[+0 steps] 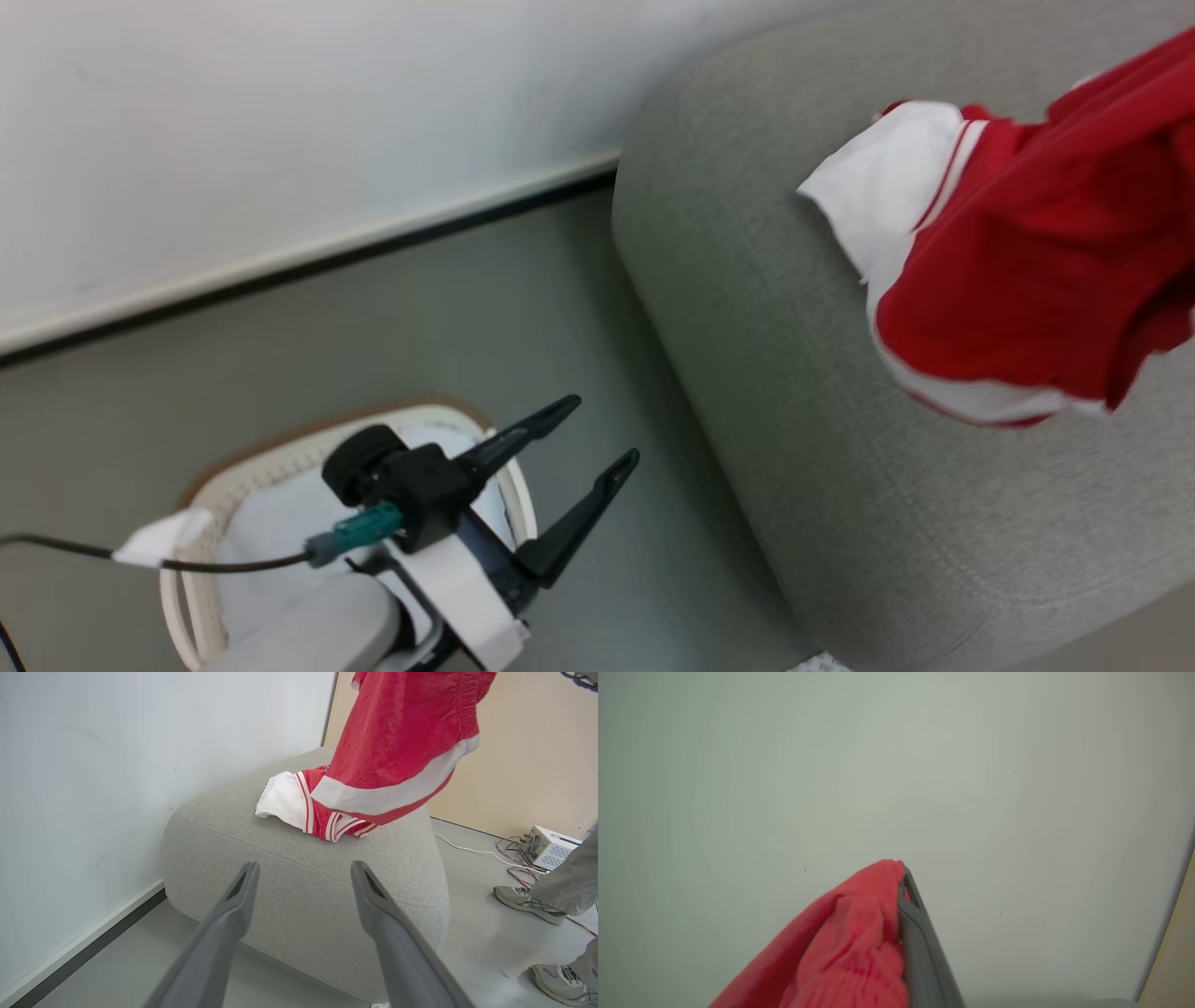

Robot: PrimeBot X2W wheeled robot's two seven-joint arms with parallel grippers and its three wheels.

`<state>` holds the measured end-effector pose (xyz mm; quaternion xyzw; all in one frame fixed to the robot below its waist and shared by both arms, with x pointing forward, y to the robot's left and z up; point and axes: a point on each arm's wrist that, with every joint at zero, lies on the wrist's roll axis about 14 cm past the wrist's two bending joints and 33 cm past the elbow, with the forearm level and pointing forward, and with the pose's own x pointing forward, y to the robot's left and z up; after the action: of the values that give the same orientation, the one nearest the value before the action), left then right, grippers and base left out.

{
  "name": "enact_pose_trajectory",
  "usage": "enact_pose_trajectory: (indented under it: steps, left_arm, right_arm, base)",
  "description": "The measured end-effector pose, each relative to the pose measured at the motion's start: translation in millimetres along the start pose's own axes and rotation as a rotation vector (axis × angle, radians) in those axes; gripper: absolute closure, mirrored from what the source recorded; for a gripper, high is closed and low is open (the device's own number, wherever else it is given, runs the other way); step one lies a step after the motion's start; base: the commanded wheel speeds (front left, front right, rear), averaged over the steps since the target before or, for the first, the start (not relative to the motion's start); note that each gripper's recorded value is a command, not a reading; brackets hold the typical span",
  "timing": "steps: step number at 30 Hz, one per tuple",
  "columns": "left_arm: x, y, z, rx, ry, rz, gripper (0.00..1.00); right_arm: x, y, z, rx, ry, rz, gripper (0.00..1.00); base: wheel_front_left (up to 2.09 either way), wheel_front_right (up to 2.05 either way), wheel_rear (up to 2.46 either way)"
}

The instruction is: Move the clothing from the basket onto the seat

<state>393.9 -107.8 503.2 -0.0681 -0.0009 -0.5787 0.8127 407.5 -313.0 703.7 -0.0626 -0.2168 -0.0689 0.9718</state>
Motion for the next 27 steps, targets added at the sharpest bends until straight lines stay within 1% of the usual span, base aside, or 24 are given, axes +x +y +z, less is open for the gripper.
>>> enact_pose_trajectory:
  steps: [2,6,10,14,18,24,27]
  left_arm:
    - [-5.7,12.2,-6.9,-0.008,0.007,0.008,0.0]
    - [-22.7,40.1,-30.3,-0.033,0.046,0.047,0.0]
    - [-37.1,58.9,-56.8,-0.069,0.086,0.072,0.0]
    - [-44.7,69.4,-75.3,-0.101,0.1,0.08,0.0]
    - [-55.5,82.5,-94.0,-0.123,0.124,0.105,0.0]
    - [-69.6,95.9,-123.9,-0.159,0.171,0.127,0.0]
    - [-73.5,99.0,-134.9,-0.174,0.183,0.131,0.0]
  right_arm:
    - [15.1,-4.6,-2.4,-0.063,0.019,0.006,1.0]
    - [45.1,-13.8,-1.4,-0.119,0.009,-0.017,1.0]
    - [72.8,-34.6,0.0,-0.125,-0.014,-0.083,1.0]
    - [87.5,-64.4,-13.7,-0.152,0.013,-0.173,1.0]
    - [95.3,-79.4,-49.3,-0.174,0.101,-0.231,1.0]
    - [95.3,-79.0,-124.6,-0.228,0.29,-0.254,1.0]
    - [86.1,-80.6,-161.2,-0.218,0.381,-0.285,1.0]
  base:
    - [0.0,0.0,0.0]
    - [0.0,0.0,0.0]
    - [0.0,0.0,0.0]
    - [0.0,0.0,0.0]
    - [0.0,0.0,0.0]
    - [0.0,0.0,0.0]
    - [0.0,0.0,0.0]
